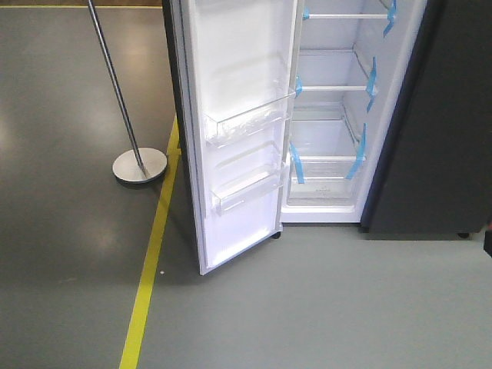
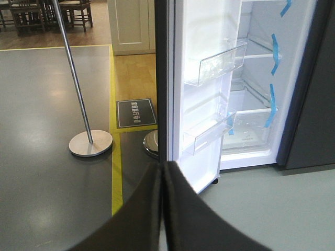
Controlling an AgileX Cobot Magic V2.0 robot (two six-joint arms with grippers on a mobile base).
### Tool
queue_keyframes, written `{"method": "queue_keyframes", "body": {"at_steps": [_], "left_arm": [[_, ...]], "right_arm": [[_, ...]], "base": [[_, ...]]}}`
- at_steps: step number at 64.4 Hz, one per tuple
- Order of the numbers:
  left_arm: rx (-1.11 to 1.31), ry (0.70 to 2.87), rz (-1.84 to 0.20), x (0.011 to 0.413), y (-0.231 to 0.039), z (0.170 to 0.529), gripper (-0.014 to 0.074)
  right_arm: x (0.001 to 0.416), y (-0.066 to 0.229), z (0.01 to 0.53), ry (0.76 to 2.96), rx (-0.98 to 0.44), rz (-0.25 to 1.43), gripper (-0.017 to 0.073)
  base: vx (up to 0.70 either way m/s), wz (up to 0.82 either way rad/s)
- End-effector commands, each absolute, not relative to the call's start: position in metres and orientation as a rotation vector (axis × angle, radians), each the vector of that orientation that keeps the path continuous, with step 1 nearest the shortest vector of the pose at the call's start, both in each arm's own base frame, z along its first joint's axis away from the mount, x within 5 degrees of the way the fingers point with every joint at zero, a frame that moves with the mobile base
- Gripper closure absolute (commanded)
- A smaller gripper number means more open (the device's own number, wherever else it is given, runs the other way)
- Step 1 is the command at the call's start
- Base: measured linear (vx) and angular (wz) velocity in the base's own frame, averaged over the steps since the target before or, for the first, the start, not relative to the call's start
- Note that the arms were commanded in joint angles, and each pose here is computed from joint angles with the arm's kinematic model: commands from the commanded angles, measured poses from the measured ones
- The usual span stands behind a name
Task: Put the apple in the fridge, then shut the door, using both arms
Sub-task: 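Drive closer to the open door, apple held in the right gripper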
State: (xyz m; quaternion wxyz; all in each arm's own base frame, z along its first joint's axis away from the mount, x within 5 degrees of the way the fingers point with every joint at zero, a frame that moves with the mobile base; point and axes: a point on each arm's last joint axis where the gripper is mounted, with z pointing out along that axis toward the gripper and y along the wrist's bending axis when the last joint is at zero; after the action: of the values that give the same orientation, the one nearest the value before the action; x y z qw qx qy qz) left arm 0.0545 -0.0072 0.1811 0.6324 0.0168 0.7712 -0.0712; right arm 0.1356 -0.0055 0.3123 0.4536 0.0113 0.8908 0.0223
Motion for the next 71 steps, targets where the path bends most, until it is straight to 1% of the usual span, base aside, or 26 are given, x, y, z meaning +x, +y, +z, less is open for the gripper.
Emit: {"method": "queue_keyframes", "body": {"at_steps": [1, 71], "left_arm": [[0.037, 1.701, -0.174, 0.0553, -0.0076, 0.1814, 0.0599], [0.037, 1.701, -0.174, 0.0553, -0.0076, 0.1814, 0.0599]], "right_arm": [[0.1388, -0.0072, 0.3271, 2.099, 0.040, 0.038, 0.0372], [0.1388, -0.0072, 0.3271, 2.099, 0.040, 0.038, 0.0372]], "base": [[0.07, 0.00], [0.06, -0.01]]}}
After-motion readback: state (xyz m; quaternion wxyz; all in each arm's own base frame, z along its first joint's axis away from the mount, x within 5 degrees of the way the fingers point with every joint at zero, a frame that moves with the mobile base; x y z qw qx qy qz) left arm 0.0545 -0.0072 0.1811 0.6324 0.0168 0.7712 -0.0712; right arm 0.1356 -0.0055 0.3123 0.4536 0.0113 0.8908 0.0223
